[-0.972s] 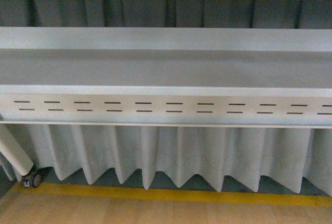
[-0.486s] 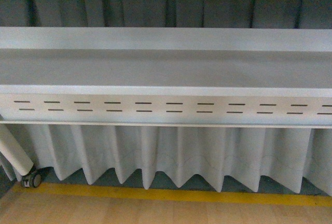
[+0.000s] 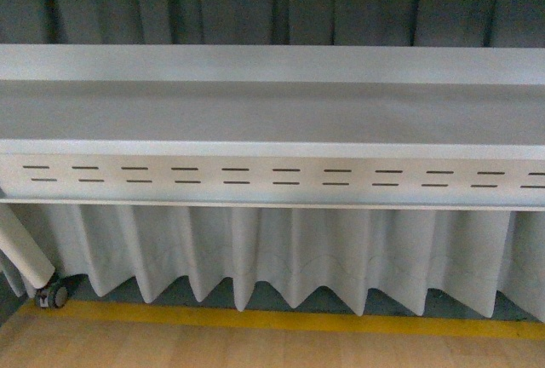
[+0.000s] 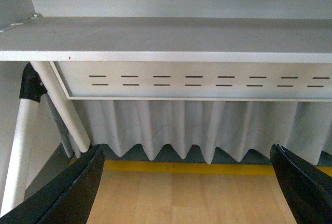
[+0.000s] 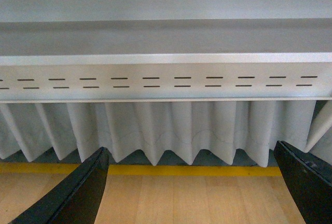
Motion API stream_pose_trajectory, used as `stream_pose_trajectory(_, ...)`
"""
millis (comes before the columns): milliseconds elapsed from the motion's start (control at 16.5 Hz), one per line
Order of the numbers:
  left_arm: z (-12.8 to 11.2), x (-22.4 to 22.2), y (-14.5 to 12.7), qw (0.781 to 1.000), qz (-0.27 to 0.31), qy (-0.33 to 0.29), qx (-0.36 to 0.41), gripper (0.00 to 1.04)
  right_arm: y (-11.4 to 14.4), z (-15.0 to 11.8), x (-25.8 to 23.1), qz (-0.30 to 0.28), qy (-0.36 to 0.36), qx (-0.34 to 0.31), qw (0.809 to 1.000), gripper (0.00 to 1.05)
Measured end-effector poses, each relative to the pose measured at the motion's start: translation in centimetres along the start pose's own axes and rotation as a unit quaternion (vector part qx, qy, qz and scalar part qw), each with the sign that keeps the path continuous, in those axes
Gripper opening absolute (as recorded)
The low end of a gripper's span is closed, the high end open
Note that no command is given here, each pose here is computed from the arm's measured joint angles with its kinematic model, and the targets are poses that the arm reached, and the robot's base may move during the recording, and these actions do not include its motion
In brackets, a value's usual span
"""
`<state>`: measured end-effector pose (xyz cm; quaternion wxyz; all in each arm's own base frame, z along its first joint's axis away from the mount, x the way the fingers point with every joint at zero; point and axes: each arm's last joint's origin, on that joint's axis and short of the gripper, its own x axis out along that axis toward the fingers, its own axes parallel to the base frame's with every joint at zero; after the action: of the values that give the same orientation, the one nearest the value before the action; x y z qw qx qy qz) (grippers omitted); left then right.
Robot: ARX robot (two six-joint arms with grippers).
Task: Wind up and store yellow beetle toy
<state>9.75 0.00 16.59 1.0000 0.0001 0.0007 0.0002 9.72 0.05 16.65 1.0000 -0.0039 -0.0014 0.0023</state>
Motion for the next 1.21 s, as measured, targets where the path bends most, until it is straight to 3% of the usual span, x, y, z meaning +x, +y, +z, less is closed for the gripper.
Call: stream_pose_trajectory(1215,0.0,0.0,0.0,1.0,0.0,0.0,0.0,0.98,0.0,0.0,0.0,0.0,0.0,0.0,1.0,0.98)
